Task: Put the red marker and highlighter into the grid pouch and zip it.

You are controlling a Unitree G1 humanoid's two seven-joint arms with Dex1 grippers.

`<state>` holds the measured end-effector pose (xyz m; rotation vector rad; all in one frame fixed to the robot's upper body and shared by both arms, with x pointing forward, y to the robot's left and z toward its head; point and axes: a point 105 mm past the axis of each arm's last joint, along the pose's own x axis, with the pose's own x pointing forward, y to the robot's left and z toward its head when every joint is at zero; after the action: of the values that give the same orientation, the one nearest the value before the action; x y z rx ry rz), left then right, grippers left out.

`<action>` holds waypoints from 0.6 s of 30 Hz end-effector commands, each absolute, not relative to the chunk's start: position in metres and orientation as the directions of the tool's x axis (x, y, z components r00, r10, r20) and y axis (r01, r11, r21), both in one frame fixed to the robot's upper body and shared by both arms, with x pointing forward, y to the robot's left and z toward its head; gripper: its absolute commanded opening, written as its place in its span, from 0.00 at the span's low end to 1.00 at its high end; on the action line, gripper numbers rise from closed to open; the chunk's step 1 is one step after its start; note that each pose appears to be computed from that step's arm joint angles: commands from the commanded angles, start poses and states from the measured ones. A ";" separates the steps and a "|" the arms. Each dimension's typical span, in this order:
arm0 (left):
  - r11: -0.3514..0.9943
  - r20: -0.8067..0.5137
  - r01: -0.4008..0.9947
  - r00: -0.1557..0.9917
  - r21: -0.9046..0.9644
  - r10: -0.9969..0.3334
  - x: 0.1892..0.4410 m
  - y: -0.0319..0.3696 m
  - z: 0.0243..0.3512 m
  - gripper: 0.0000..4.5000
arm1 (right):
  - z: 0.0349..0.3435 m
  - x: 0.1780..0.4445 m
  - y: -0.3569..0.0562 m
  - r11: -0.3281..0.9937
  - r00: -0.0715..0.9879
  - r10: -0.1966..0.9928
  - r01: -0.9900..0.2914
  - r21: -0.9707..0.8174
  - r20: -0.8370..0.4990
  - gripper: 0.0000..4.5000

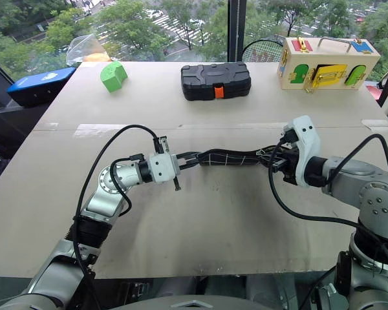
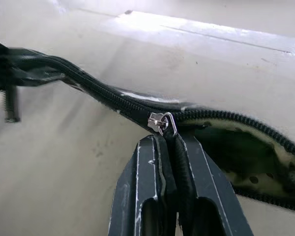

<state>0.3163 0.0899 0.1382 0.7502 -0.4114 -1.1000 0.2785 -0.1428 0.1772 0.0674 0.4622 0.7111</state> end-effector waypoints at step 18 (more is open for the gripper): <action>0.253 -0.049 0.628 0.423 0.736 -0.905 0.314 0.094 0.147 0.00 | 0.174 0.271 -0.140 0.704 0.644 0.706 -0.599 0.381 -0.293 0.50</action>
<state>0.3164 0.0939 0.1352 0.7537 -0.3849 -1.0952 0.2727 -0.1389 0.1659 0.2540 0.4794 0.7425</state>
